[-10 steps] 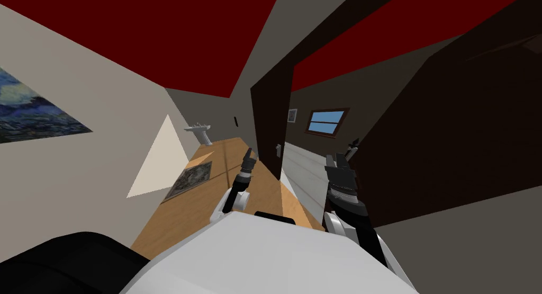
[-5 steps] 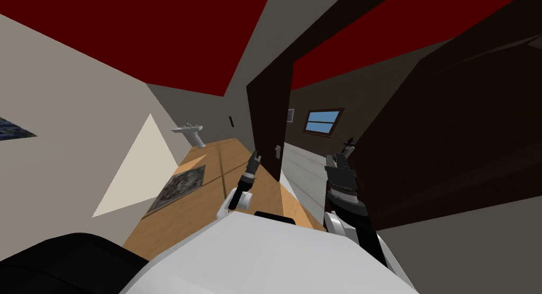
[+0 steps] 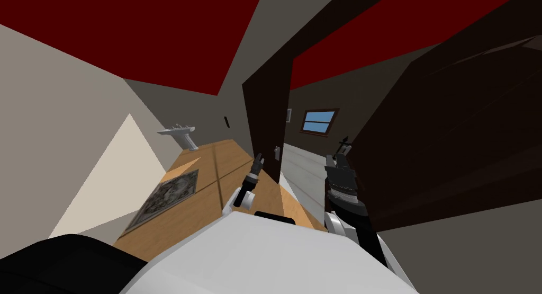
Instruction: Push the door open
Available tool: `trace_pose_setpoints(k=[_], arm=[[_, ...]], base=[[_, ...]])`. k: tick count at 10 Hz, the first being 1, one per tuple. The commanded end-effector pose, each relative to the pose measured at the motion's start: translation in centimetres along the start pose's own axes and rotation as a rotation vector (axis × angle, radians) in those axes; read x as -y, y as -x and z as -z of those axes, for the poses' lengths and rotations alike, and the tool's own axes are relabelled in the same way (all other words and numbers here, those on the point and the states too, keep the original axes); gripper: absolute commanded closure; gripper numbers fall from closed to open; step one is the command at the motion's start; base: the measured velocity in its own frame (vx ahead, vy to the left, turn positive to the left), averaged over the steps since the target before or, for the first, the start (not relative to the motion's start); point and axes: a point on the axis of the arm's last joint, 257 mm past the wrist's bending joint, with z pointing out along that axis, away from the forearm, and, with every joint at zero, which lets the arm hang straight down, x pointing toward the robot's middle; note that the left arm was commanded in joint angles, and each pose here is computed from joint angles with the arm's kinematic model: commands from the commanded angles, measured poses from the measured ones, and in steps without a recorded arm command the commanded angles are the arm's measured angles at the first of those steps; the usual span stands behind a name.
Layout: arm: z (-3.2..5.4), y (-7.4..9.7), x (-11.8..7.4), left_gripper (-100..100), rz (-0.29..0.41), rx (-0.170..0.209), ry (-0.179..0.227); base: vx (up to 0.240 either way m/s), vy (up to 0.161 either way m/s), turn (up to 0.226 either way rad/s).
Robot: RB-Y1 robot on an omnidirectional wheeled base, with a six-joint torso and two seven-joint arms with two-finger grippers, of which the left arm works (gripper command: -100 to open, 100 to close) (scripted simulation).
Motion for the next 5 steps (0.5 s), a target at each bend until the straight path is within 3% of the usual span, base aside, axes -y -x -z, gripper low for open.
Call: trace_pose_setpoints(k=[1, 5], arm=[[-0.11, -0.5, -1.8, -100, 0.008, -0.013, 0.035], [-0.03, -2.1, -5.6, -100, 0.024, -0.046, 0.116]], base=[[0.08, 0.081, -0.12], [0.082, 0.082, -0.105]])
